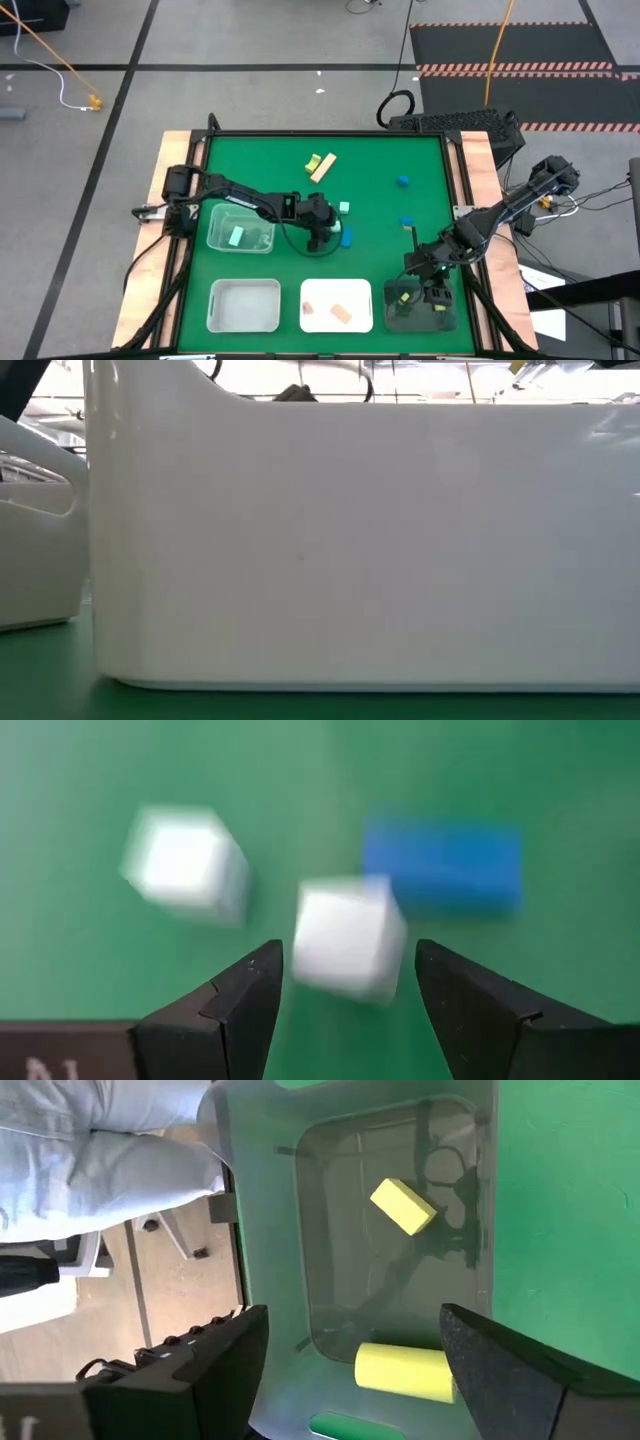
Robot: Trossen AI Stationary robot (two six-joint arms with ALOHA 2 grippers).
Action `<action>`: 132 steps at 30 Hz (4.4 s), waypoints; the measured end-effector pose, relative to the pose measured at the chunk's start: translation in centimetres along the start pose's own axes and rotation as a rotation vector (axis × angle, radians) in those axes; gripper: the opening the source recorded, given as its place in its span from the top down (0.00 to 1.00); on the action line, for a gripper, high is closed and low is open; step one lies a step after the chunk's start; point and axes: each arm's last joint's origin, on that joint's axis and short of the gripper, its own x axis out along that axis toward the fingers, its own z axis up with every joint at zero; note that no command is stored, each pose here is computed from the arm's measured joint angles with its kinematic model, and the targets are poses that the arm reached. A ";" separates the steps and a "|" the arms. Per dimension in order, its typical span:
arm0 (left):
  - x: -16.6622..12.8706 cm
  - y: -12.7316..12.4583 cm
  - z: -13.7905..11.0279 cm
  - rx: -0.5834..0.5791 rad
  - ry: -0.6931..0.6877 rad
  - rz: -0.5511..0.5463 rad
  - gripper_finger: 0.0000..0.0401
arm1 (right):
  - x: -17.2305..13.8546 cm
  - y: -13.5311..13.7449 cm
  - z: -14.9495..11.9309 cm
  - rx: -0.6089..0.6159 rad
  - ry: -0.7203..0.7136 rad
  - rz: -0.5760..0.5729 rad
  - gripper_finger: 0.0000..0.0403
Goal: Sort & place blocks by color
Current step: Put the bottom light blue block into the transparent bin, then put the bottom right blue block into the gray bin
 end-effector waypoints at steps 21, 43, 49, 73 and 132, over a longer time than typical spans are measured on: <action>0.8 -0.1 0.3 0.023 -0.073 -0.041 0.43 | 0.0 -0.1 0.1 0.000 -0.034 -0.040 0.29; -1.2 -0.1 1.5 -0.131 -0.112 -0.051 0.69 | 0.0 0.0 0.2 -0.003 -0.044 -0.029 0.33; -4.8 0.1 3.2 -0.138 -0.172 -0.048 0.69 | -0.2 -0.2 0.1 0.002 -0.064 -0.064 0.37; -24.3 -3.7 -4.0 -0.753 0.560 0.088 0.96 | -5.1 -6.9 2.3 0.236 -0.566 -0.804 0.46; -23.8 -1.7 -3.6 -0.773 0.463 0.226 0.78 | 0.6 -15.0 0.6 0.851 -0.478 -0.554 0.46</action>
